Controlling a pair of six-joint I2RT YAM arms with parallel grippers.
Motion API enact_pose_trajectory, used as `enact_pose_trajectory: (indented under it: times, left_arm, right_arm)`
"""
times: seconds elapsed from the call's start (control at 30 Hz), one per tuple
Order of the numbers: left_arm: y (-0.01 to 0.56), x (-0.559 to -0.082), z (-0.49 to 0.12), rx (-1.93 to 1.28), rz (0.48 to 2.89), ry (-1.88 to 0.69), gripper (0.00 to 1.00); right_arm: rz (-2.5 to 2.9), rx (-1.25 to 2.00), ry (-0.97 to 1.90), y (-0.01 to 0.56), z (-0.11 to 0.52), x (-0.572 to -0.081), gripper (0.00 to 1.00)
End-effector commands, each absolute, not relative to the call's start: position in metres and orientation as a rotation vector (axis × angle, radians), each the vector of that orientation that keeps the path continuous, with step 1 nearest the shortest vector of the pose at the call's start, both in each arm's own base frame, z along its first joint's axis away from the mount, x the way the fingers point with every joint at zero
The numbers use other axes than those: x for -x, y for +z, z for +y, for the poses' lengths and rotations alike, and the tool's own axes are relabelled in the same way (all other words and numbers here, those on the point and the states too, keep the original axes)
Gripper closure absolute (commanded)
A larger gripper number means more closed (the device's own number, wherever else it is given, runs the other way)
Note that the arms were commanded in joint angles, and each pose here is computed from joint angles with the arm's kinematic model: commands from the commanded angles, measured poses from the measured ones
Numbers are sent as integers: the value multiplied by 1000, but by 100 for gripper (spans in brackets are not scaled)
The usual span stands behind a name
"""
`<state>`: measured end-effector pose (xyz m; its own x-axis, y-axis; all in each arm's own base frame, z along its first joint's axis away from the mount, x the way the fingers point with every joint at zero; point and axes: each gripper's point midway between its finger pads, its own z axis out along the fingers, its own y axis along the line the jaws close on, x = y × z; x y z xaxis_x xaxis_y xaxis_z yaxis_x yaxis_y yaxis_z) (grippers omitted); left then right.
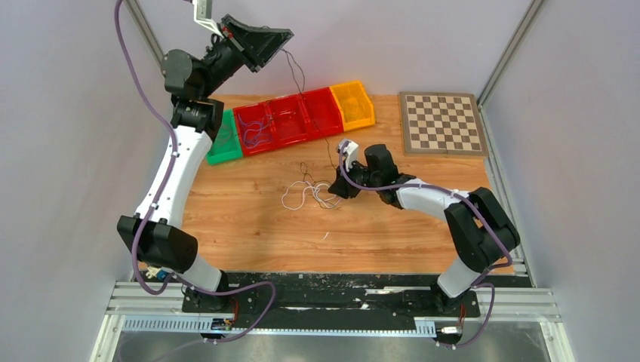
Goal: Untangle the cables
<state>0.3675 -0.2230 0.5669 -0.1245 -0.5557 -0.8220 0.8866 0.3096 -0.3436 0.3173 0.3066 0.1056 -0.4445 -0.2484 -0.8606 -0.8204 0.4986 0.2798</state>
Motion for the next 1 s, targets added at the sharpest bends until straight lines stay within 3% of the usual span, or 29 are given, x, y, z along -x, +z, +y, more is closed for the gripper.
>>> enact_pose_trajectory:
  times: [0.0,0.07,0.1,0.5,0.97]
  left_arm:
    - [611,-357,-210,-445,987,-1210,100]
    - [612,-360,-209,-456,986,-1204,100]
    - [611,-360,-211,-467,989,-1205,100]
    - [580,-408,-201,-461,1027,-1112,100]
    - [557,-497,-190,-463,1013,-1023,100]
  right_arm:
    - [2012,873,943,95,294,-313,70]
    - [2017,853,981,100,294,-314,51]
    - [2010,844,995,106,294,-315,46]
    - [1709,962,956,210,299,-330,8]
    - [1774,907,830,207,270,-361,0]
